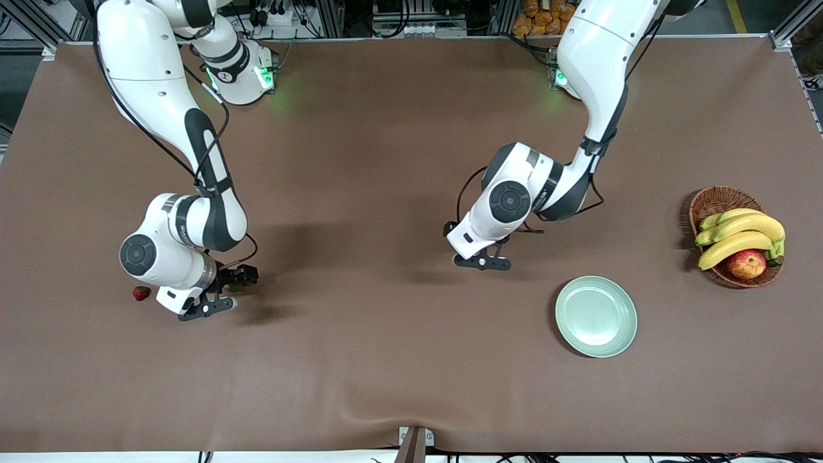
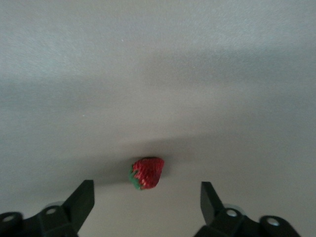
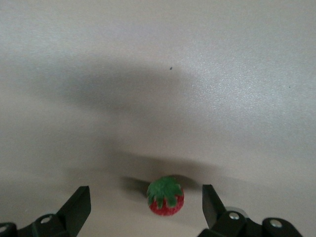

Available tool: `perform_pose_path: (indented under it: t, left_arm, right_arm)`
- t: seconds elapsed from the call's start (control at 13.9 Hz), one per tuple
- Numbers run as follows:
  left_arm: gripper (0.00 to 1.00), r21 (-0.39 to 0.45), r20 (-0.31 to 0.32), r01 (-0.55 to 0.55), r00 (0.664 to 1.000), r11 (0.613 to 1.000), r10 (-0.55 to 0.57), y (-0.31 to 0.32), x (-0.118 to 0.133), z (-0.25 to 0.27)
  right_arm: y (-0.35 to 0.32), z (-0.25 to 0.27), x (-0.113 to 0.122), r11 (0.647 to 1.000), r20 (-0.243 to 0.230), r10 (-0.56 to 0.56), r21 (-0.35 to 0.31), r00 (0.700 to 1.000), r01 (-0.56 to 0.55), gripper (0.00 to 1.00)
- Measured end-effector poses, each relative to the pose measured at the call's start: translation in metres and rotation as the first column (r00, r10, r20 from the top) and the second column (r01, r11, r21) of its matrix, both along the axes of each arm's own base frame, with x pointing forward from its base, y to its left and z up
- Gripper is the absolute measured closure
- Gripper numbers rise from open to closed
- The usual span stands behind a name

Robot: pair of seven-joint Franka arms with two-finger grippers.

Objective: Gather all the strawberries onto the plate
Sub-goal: 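Reach the right gripper to another strawberry while the left gripper reaches the first, then grasp the second strawberry with the right gripper while the left gripper grasps one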

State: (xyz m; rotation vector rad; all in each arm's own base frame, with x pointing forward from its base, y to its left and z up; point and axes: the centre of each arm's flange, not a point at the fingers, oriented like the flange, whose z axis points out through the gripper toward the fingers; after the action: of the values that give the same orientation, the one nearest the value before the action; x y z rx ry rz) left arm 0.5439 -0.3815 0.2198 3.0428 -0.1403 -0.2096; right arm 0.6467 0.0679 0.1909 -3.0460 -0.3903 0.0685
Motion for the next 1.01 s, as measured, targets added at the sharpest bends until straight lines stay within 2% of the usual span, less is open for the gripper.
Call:
perform_pose_path:
  t: [0.29,0.43,0.65,0.72,0.79,0.94,1.01]
  left_arm:
    - [0.10,0.002,0.009,-0.003,1.000,1.000,0.003,0.004,-0.009,-0.020]
    - [0.19,0.000,0.013,-0.002,1.000,1.000,0.002,0.004,-0.011,-0.022]
    - [0.23,-0.002,0.020,0.000,1.000,1.000,0.000,0.002,-0.013,-0.024]
    - [0.28,-0.001,0.019,0.001,1.000,1.000,-0.001,0.002,-0.014,-0.025]
    - [0.29,-0.001,0.019,0.002,1.000,1.000,-0.002,0.002,-0.014,-0.025]
    - [0.31,0.002,0.017,0.005,1.000,1.000,-0.005,0.002,-0.015,-0.027]
    - [0.33,0.007,0.017,0.008,1.000,1.000,-0.008,0.003,-0.016,-0.028]
  right_arm:
    - [-0.003,-0.009,0.000,1.000,0.000,-0.007,-0.006,1.000,0.007,0.00]
    - [-0.005,-0.012,-0.002,1.000,-0.007,-0.012,-0.008,1.000,0.012,0.00]
    - [-0.008,-0.021,-0.008,1.000,-0.026,-0.018,-0.012,0.999,0.017,0.00]
    - [-0.009,-0.022,-0.009,1.000,-0.029,-0.018,-0.013,0.999,0.018,0.03]
    - [-0.009,-0.023,-0.009,1.000,-0.029,-0.019,-0.013,0.999,0.018,0.04]
    - [-0.013,-0.020,-0.008,1.000,-0.023,-0.023,-0.016,0.999,0.023,0.24]
    - [-0.013,-0.018,-0.007,1.000,-0.021,-0.024,-0.014,0.999,0.024,0.37]
